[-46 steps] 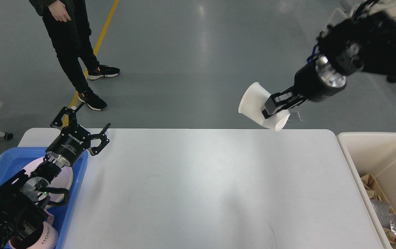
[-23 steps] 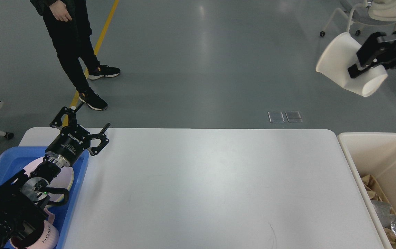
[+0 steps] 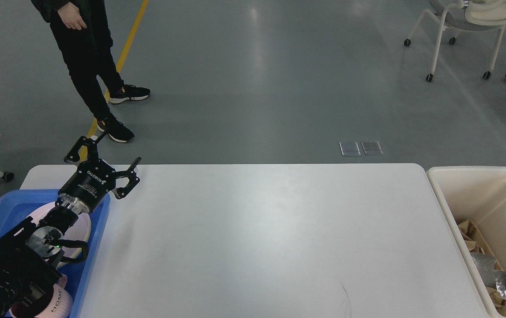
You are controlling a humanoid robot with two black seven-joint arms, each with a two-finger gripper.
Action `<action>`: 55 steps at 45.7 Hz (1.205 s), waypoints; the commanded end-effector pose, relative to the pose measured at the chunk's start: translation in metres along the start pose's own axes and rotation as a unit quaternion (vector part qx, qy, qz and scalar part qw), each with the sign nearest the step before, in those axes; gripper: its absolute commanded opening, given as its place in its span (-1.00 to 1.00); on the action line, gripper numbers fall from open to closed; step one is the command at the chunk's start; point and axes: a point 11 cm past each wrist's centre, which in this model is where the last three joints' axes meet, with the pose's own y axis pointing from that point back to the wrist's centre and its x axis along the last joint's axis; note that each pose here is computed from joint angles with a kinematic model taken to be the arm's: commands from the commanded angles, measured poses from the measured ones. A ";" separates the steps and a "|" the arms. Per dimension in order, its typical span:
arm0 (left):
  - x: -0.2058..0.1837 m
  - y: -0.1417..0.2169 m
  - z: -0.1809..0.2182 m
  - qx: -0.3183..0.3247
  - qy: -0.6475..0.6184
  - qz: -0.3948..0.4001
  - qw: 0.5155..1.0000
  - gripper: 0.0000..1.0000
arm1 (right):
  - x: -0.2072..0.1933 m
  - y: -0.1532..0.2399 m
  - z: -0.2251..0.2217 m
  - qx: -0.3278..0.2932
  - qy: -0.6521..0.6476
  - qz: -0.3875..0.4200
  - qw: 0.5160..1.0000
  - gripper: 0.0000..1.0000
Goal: Tidy desktop
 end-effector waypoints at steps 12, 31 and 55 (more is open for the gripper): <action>0.000 0.000 0.000 0.000 0.000 0.000 1.000 1.00 | -0.135 -0.056 -0.040 0.018 -0.035 -0.032 0.999 1.00; 0.000 0.000 0.000 0.000 0.000 0.000 1.000 1.00 | -0.097 -0.054 -0.046 0.036 -0.098 0.034 0.994 1.00; 0.000 0.000 0.000 -0.001 0.001 -0.001 1.000 1.00 | 0.154 0.009 -0.247 0.449 -0.832 0.178 0.272 1.00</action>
